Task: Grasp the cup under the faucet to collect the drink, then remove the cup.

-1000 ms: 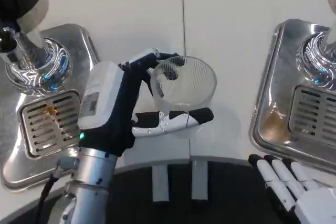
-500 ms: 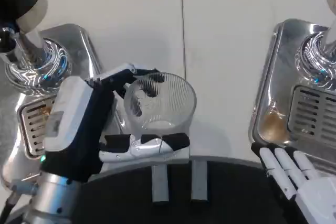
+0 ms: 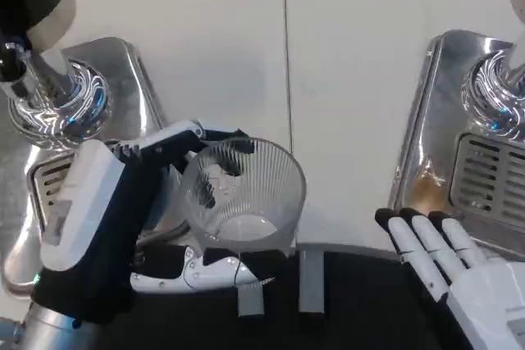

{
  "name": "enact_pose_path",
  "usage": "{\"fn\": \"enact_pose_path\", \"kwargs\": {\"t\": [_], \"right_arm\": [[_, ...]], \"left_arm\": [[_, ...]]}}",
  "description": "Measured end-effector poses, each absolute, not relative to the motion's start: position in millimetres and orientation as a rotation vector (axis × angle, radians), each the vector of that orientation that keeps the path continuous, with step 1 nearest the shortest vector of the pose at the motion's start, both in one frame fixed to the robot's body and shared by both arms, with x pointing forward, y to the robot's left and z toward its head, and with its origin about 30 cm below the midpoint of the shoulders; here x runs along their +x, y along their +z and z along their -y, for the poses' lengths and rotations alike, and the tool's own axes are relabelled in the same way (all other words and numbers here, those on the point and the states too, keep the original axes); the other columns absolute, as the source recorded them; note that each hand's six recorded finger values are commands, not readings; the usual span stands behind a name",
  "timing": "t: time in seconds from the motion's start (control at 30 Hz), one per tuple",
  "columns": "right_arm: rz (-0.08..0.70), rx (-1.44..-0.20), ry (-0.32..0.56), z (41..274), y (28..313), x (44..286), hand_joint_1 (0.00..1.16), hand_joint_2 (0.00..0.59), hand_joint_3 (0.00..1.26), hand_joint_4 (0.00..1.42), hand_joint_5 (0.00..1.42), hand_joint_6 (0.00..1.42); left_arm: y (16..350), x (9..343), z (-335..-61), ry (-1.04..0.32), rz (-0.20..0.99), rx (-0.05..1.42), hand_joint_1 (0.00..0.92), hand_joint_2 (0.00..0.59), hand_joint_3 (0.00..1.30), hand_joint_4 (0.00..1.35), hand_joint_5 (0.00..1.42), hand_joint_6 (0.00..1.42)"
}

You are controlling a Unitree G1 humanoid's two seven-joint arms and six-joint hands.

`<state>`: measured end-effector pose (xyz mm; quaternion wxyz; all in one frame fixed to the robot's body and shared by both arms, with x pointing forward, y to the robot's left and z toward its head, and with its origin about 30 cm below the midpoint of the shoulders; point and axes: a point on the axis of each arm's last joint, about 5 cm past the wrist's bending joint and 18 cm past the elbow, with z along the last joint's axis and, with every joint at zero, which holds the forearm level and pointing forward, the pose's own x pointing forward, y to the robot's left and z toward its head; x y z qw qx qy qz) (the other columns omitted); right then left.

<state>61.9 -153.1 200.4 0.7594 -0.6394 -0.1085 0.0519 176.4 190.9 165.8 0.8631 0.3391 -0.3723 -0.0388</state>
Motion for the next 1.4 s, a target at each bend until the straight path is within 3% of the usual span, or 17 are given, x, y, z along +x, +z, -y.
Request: {"fn": "enact_pose_path", "kwargs": {"t": [0.93,1.4], "right_arm": [[0.299,-1.416,0.138,157.3,201.0,57.4,0.33,0.395,0.00,0.00,0.00,0.15],[0.291,-1.406,0.122,159.6,201.1,55.3,0.32,0.398,0.00,0.00,0.00,0.14]], "left_arm": [[162.3,163.1,-190.4,-0.105,0.759,0.677,0.710,0.000,1.14,1.11,1.37,1.42],[161.3,162.0,-189.3,-0.103,0.754,0.668,0.721,0.000,1.14,1.11,1.37,1.42]]}}
